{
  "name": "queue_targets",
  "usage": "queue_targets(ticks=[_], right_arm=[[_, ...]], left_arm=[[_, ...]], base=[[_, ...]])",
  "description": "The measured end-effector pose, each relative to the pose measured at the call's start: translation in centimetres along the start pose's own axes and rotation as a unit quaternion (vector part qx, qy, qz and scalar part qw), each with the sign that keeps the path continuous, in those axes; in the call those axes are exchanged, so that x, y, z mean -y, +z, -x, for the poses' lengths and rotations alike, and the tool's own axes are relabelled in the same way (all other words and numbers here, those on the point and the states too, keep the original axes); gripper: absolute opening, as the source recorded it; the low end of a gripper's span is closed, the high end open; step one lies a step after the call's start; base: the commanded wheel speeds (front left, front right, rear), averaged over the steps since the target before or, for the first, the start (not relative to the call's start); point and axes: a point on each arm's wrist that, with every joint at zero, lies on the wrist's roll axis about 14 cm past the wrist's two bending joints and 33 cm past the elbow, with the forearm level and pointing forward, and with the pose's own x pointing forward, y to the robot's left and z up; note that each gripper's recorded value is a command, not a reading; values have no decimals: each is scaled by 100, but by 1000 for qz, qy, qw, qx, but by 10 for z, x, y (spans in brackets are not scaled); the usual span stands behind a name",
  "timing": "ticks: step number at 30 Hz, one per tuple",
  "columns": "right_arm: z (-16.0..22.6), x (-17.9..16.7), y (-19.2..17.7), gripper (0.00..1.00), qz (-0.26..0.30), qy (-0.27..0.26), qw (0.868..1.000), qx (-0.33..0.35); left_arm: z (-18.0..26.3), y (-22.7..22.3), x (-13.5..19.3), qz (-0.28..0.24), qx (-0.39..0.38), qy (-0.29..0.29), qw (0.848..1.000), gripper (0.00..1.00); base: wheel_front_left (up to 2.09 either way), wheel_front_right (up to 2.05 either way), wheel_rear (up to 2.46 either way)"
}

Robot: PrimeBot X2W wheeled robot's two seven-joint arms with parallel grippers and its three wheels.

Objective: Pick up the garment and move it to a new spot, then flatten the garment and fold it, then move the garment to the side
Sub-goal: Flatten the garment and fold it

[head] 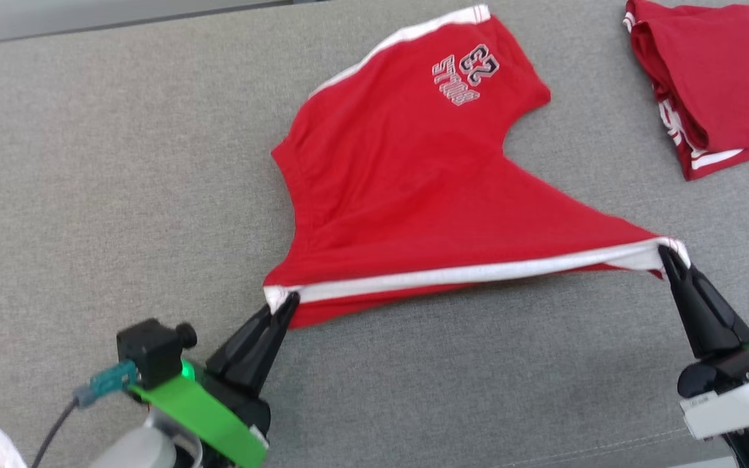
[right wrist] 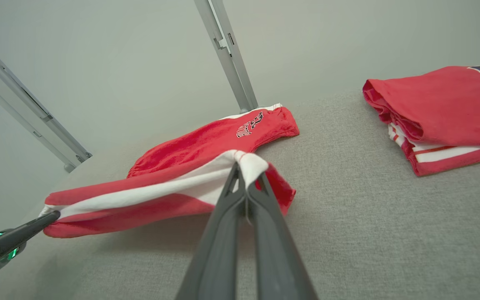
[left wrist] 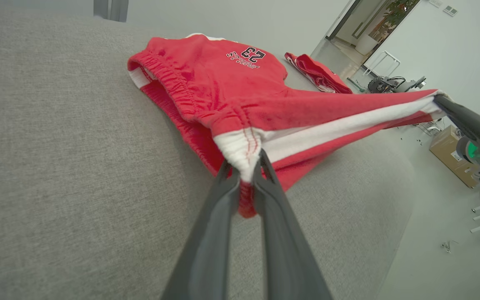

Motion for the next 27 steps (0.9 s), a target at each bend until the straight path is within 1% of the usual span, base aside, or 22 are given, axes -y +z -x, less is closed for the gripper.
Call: queue_targets(ticks=[5,8,10,13,18,21,23,27], right_arm=[[34,-15,13,0,-6,9,1000,-5],[47,-25,26,0,2,18,1000,-3],[52,-30,34,0,16,27,999,-5],[51,-34,41,0,30,34,999,-11],[27,-32,35,0,27,41,998,-47],[4,-20,33,0,37,37,996,-73],[-14,-15,37,0,37,39,996,-77],[-55,-3,42,0,53,44,992,-102]], left_arm=[[39,-6,17,3,8,21,1000,0],[60,-5,27,4,11,26,1000,0],[69,-1,34,4,16,26,1000,0],[71,15,45,21,44,20,999,0],[56,34,61,71,71,-6,995,0],[40,44,57,106,80,-6,991,0],[29,47,53,118,75,-8,990,0],[8,56,35,149,73,0,986,0]], base=[[0,0,0],[0,0,0],[0,0,0],[0,0,0],[0,0,0],[0,0,0],[0,0,0],[0,0,0]])
